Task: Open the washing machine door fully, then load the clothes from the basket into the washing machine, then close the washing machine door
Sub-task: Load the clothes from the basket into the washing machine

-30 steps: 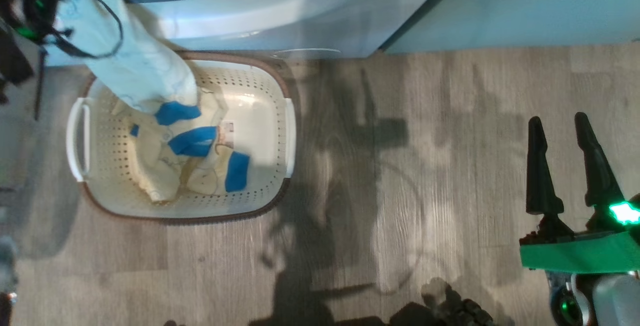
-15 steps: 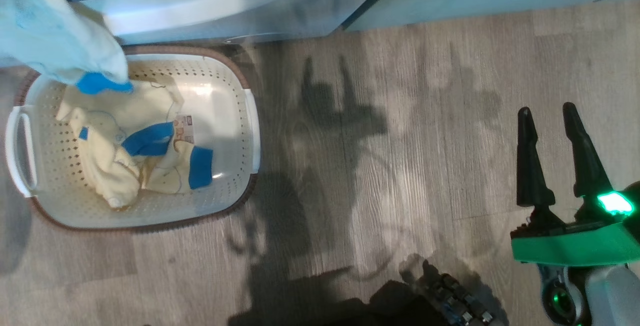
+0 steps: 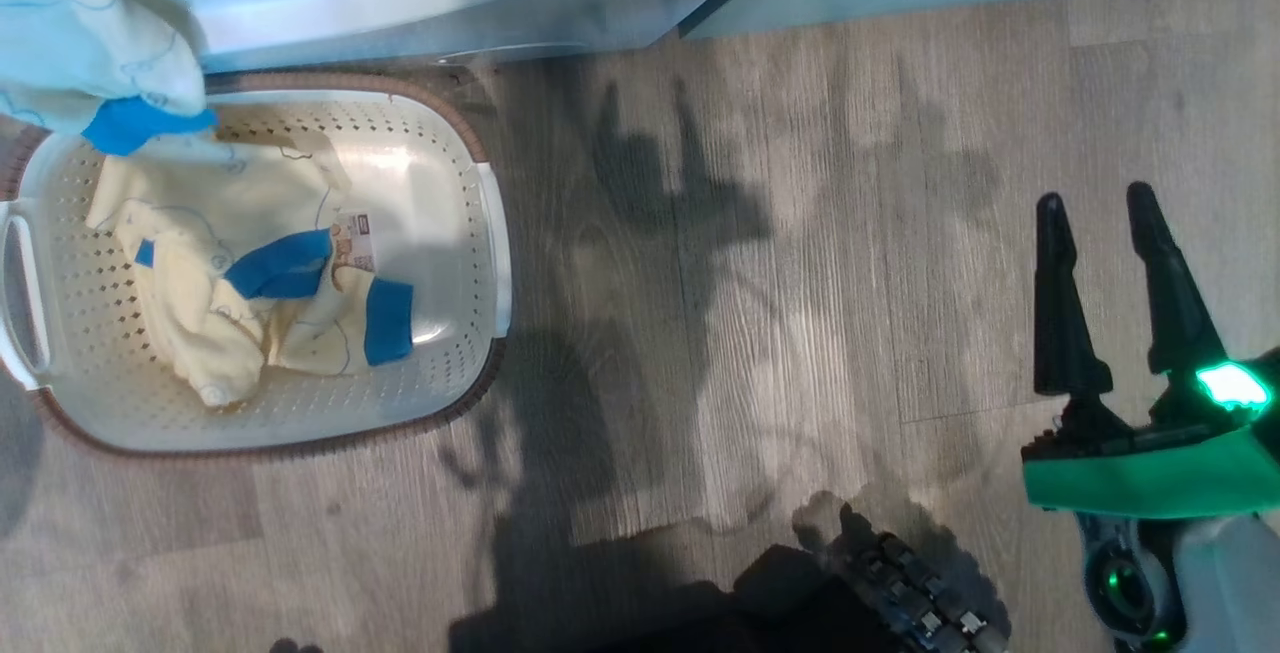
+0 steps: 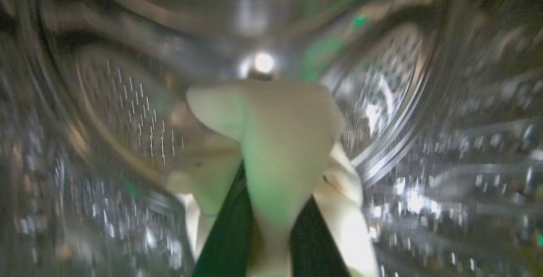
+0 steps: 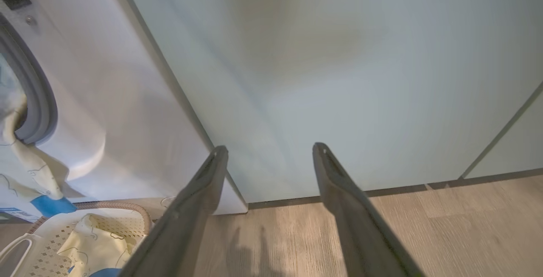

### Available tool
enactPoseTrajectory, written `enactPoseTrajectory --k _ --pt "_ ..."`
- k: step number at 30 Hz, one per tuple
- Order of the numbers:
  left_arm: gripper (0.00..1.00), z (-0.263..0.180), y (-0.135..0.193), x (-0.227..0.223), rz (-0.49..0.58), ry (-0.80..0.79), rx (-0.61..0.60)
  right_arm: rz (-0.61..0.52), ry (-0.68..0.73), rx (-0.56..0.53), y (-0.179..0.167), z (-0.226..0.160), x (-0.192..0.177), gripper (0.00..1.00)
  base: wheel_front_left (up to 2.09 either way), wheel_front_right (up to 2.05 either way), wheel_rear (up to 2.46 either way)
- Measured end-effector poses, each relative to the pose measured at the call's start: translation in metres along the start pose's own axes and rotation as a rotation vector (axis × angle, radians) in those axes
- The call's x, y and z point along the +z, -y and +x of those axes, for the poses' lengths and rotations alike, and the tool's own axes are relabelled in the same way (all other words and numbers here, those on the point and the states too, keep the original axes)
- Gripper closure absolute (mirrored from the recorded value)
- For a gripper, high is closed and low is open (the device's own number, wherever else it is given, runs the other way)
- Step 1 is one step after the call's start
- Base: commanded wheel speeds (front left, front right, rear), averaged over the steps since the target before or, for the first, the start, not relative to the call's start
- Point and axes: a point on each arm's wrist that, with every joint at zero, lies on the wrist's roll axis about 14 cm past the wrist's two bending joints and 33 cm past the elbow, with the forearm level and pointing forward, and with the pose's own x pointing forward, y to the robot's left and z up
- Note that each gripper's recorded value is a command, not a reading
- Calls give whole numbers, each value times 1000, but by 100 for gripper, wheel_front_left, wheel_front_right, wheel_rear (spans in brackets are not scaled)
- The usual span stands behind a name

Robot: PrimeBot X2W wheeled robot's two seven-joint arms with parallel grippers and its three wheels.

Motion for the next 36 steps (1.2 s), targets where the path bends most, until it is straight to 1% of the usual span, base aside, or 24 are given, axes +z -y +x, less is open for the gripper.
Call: enactPoseTrajectory --k 4,12,13,14,15,16,17,25,36 --pt "100 -12 -2 -44 -55 -177 7 10 0 5 -2 1 -1 0 0 0 0" --pt "100 -35 6 -98 -146 -453 4 16 0 10 -3 2 -1 0 0 0 0" --pt "95 -37 7 -100 -151 -466 5 16 1 10 -4 2 -1 0 0 0 0" --pt "69 -37 7 -101 -137 -471 0 16 3 11 -4 3 0 0 0 0 0" --pt "45 -37 7 -101 -137 -471 0 16 5 12 -4 3 0 0 0 0 0" --pt "9 -37 7 -100 -146 -471 3 15 10 13 -4 4 2 0 0 0 0" --pt "0 -37 8 -99 -143 -471 0 16 13 14 -4 4 3 0 0 0 0" --pt "0 -38 7 -80 -144 -403 1 22 44 5 -1 4 14 0 0 0 0" --pt "0 -74 10 -62 -140 -285 32 31 102 27 -8 5 32 0 0 0 0"
